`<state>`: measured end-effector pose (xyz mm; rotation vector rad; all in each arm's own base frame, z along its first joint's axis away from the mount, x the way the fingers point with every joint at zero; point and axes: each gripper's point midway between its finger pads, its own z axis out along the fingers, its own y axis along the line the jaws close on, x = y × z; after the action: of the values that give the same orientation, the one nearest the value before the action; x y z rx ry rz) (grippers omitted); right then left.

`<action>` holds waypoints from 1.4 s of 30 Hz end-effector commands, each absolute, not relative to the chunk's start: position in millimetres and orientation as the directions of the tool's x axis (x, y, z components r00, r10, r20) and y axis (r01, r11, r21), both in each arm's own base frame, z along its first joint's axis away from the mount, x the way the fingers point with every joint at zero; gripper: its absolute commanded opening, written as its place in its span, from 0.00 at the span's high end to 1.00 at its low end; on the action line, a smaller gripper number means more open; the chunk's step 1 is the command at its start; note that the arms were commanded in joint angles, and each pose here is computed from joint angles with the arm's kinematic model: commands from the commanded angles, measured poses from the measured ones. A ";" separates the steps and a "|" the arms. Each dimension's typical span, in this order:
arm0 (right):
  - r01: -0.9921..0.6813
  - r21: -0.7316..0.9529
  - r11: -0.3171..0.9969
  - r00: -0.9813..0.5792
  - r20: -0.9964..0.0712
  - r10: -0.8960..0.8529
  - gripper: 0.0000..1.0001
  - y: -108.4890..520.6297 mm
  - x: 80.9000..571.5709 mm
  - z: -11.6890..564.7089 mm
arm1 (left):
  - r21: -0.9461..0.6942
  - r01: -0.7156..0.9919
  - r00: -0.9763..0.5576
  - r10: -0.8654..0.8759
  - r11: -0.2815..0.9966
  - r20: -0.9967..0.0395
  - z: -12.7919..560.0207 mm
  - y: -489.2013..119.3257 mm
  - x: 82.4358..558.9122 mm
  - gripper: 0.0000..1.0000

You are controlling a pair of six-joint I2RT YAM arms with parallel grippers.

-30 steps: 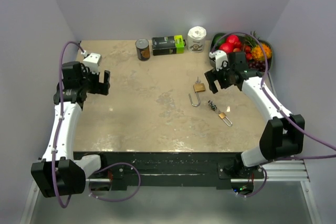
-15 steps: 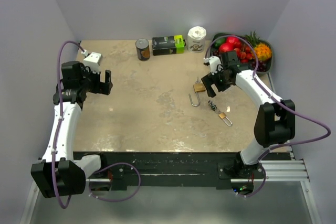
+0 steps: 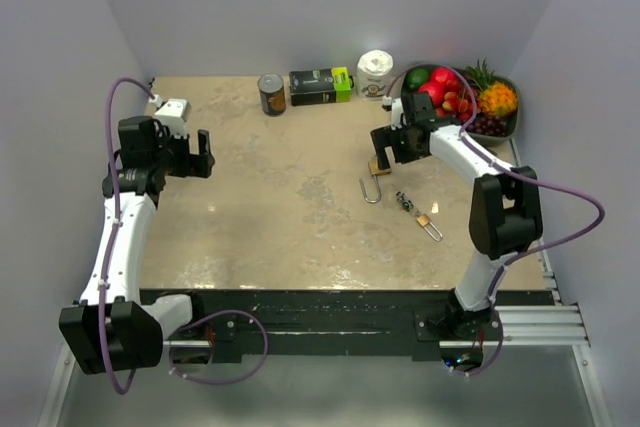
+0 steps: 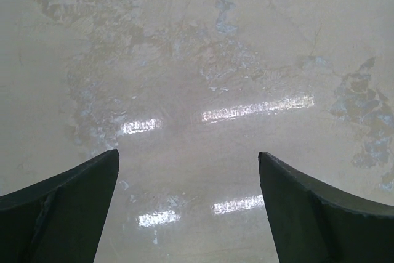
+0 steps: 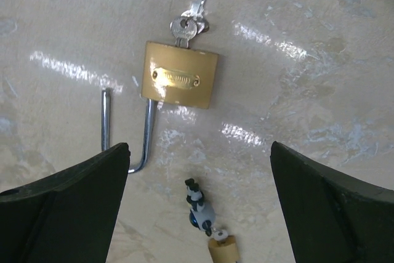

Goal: Lock with the key
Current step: Pick up the lock from the center of the board.

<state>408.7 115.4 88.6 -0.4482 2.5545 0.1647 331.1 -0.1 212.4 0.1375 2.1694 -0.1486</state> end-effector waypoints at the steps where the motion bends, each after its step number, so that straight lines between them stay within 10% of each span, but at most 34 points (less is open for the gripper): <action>1: -0.158 -0.010 0.987 -0.777 -0.616 -0.131 0.01 124.3 442.3 102.0 | -0.042 0.080 -0.510 0.004 0.996 -0.860 225.7 9.0 334.6 0.01; 34: -0.084 -0.036 0.996 -0.859 -0.504 -0.091 0.11 151.6 450.3 40.1 | -0.061 -0.043 -0.586 -0.075 0.997 -0.807 191.7 21.3 322.6 0.01; 42: -0.072 -0.098 0.993 -0.880 -0.462 -0.110 0.30 149.0 432.1 19.5 | -0.049 -0.003 -0.575 -0.042 0.999 -0.817 192.9 17.8 323.0 0.01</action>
<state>438.0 151.7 27.6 -0.1617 2.6418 -0.0382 318.2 19.1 180.9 -0.0711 2.2459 -0.0591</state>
